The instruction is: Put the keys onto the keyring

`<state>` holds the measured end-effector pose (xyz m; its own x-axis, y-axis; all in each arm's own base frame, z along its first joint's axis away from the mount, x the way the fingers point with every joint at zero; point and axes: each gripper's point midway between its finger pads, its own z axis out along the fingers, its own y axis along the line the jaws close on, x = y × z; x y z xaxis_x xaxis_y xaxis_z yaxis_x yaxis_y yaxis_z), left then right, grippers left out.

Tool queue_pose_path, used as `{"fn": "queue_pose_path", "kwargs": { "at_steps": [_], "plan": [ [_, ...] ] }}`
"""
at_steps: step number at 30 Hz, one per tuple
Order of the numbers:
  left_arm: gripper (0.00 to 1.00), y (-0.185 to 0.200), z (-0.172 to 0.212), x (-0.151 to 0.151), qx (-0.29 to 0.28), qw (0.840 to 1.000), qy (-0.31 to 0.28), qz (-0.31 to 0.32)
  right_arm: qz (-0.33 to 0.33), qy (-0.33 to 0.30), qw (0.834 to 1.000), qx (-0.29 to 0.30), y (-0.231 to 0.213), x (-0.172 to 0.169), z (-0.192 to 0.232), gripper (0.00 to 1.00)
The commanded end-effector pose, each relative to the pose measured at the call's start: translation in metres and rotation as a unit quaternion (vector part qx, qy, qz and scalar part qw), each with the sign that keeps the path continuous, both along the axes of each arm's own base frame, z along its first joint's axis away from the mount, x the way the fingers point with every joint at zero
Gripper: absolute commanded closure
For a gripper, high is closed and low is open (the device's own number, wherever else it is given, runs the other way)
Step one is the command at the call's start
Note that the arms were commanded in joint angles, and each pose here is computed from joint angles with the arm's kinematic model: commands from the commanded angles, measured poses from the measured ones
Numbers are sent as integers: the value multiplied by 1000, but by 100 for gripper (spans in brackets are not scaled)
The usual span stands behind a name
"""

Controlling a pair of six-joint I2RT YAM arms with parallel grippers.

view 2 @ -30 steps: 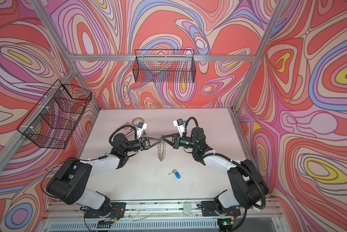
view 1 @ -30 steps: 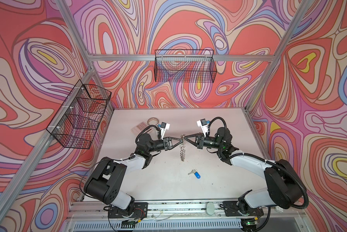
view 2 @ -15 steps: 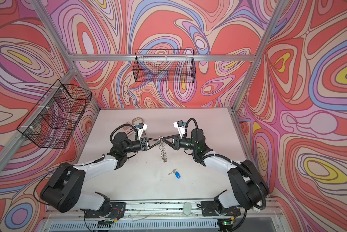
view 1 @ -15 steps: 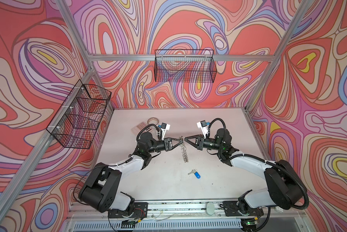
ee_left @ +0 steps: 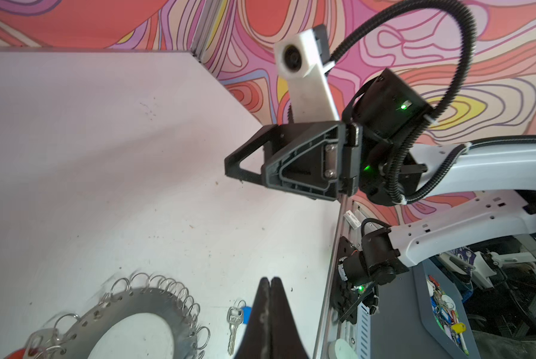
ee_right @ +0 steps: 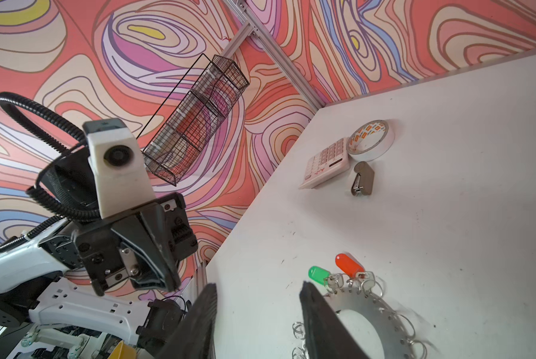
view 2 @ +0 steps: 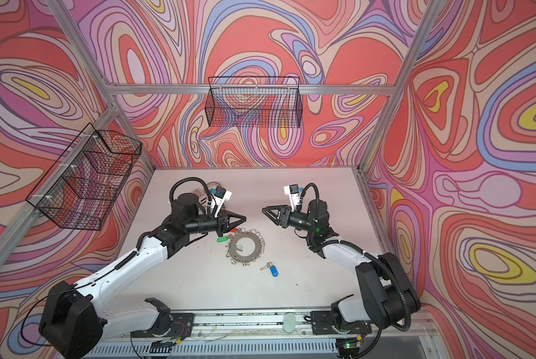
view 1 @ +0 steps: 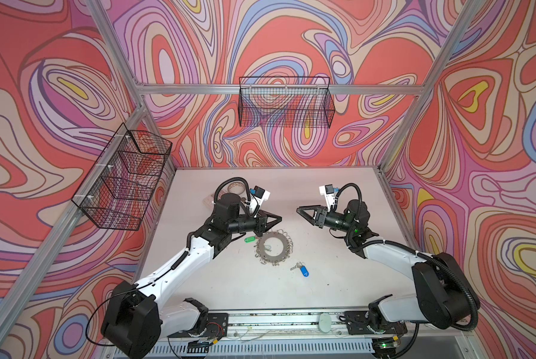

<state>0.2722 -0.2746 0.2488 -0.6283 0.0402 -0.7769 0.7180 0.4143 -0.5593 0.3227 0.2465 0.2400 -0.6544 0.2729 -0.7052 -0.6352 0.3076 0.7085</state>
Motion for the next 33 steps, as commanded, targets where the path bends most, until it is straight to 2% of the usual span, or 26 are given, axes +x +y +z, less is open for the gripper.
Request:
{"fn": "queue_pose_path", "kwargs": {
  "at_steps": [1,2,6,10,12,14,17,20,23,26,28,29,33],
  "plan": [
    [100,12,-21,9,5,999,37,39,-21,-8,1000,-18,-5,3,-1,50],
    [100,17,-21,12,-5,998,45,51,-23,-9,999,-23,-5,3,-3,47],
    [84,35,-31,18,-15,992,85,93,-43,2,998,-52,-8,7,-18,41],
    [72,64,-69,9,23,976,153,156,-56,18,989,-133,3,6,-47,35],
    [70,78,-97,-4,55,964,188,180,-45,22,985,-163,14,0,-60,33],
    [68,95,-123,-14,93,945,225,218,-32,35,981,-191,26,-6,-76,31],
    [68,102,-145,-31,135,928,262,226,-17,54,971,-232,43,-16,-103,31],
    [67,102,-159,-46,185,920,269,215,2,80,962,-260,57,-28,-128,32],
    [66,101,-173,-52,192,910,297,217,12,101,952,-288,61,-41,-148,34],
    [65,97,-174,-50,165,914,296,225,30,127,942,-311,61,-64,-167,34],
    [63,93,-163,-41,140,923,276,227,40,145,936,-317,60,-79,-176,36],
    [62,96,-173,-47,142,921,282,229,43,152,935,-319,59,-85,-180,37],
    [54,95,-168,-42,118,928,262,236,55,162,934,-313,66,-99,-182,45]
  ]
}}
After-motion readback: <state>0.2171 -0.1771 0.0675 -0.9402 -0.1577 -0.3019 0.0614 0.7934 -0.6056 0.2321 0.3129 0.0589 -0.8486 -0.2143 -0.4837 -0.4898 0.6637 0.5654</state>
